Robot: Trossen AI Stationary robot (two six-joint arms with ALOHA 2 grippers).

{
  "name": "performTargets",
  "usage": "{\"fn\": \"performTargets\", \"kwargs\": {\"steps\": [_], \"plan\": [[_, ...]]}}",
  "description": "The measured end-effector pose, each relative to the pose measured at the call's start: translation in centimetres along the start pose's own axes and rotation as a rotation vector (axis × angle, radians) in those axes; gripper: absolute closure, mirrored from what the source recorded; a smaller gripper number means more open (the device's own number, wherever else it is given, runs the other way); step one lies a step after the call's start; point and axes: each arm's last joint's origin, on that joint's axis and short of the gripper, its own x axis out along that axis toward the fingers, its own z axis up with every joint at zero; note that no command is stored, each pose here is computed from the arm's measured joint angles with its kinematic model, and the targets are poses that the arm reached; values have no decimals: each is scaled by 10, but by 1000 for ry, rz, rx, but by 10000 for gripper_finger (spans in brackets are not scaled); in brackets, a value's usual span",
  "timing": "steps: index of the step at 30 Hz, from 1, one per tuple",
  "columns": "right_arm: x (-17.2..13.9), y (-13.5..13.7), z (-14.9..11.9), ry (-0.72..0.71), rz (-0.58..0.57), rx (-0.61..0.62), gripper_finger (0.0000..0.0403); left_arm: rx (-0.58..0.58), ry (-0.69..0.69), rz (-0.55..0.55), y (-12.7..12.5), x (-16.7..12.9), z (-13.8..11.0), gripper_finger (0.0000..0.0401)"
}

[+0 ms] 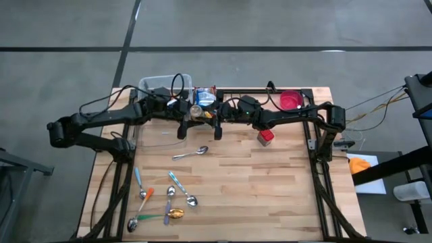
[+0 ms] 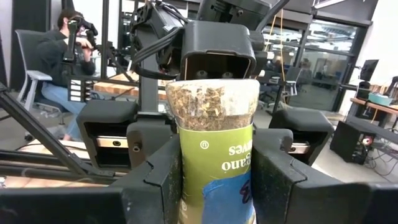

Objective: Pick & Place Food Item
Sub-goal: Put the green seasoning bottle into the white bin

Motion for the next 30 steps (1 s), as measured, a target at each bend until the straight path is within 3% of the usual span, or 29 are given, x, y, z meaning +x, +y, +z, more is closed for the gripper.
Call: {"fn": "performTargets", "kwargs": {"steps": [30], "plan": [[0, 0, 0, -1, -1, 1, 264, -42, -9, 1, 0, 0, 1, 174]]}}
